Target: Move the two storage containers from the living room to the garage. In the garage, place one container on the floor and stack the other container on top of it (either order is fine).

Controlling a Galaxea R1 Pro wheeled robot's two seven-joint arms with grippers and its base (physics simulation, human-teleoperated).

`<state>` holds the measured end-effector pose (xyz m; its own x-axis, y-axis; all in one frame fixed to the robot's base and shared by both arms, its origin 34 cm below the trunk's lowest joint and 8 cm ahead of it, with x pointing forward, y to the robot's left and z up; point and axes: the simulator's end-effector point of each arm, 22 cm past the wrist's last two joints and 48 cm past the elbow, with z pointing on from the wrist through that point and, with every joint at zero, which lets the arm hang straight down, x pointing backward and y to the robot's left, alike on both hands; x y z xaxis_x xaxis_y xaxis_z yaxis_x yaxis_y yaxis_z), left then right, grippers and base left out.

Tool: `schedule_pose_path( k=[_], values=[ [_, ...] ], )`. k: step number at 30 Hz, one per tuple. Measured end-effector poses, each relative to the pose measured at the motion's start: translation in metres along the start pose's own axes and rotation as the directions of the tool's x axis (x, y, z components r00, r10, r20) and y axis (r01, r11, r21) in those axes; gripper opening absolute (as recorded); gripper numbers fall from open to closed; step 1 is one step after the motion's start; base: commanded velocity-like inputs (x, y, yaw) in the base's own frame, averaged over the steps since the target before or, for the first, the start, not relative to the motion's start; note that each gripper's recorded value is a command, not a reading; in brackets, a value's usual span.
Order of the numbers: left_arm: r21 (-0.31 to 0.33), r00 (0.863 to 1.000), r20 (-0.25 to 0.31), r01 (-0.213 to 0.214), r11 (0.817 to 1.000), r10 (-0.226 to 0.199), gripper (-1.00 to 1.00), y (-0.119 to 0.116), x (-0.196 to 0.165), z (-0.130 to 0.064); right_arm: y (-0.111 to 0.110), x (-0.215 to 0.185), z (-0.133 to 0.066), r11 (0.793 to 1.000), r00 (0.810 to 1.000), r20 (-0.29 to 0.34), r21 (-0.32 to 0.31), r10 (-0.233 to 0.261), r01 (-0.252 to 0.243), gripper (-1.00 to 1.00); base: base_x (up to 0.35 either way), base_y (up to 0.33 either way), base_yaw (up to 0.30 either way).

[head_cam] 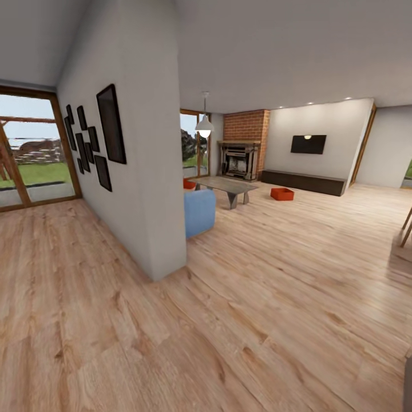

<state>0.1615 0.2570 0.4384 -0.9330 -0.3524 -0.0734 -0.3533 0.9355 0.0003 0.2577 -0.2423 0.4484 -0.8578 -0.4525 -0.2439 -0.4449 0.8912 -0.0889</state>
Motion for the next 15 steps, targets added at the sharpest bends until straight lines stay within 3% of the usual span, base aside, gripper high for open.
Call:
schedule_pose_path(
  k=[15],
  values=[
    [0.000, 1.000, 0.000, 0.000, 1.000, 0.000, 1.00, 0.0001, 0.0000, 0.0000, 0.0004, 0.0000, 0.0000, 1.000, 1.000, 0.000, -0.001, 0.000, 0.000, 1.00, 0.325, 0.000, 0.000]
  ],
)
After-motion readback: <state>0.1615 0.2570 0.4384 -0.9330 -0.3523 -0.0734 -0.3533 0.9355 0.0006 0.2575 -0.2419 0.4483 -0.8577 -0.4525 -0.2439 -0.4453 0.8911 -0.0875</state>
